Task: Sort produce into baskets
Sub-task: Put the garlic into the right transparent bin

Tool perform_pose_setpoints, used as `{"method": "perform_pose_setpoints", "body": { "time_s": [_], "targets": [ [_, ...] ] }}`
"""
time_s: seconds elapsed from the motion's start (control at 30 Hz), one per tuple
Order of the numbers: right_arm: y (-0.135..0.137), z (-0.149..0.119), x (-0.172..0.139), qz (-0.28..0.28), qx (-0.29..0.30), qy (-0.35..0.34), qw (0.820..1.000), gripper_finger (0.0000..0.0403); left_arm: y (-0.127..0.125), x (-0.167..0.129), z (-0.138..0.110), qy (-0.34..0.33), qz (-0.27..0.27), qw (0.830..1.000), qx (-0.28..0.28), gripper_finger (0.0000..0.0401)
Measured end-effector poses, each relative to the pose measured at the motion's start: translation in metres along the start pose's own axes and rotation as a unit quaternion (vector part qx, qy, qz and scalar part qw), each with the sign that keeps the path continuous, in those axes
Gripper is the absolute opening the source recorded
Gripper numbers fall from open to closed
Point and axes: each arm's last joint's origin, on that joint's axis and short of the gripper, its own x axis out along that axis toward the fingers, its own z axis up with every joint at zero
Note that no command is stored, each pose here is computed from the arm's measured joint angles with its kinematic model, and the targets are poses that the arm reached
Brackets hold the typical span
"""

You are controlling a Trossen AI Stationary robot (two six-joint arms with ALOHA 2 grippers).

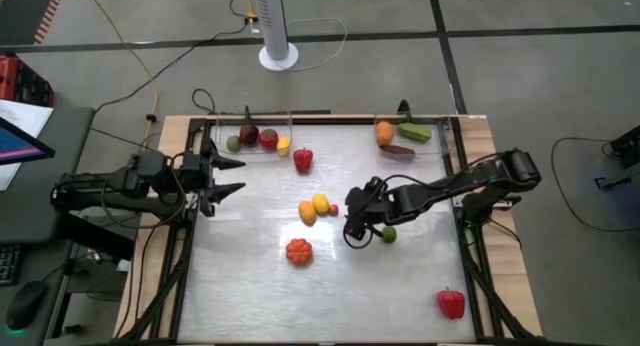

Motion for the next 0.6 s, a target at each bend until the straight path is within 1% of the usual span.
{"method": "perform_pose_setpoints", "body": {
  "time_s": [0.13,0.2,0.43,0.6],
  "targets": [
    [0.000,-0.013,0.012,0.020,0.015,-0.014,1.000,0.0376,0.000,0.000,0.000,0.000,0.002,1.000,0.005,0.0245],
    [-0.002,-0.020,0.016,0.017,0.015,-0.008,1.000,0.0376,0.000,0.000,0.000,-0.001,0.004,1.000,0.010,0.0245],
    [-0.007,-0.042,0.031,0.029,0.025,-0.022,0.999,0.0376,0.001,0.000,0.001,-0.003,0.013,1.000,0.013,0.0245],
    [-0.008,-0.052,0.037,0.058,0.035,-0.026,0.997,0.0376,0.001,0.000,0.001,-0.003,0.013,1.000,0.013,0.0245]
  ]
}}
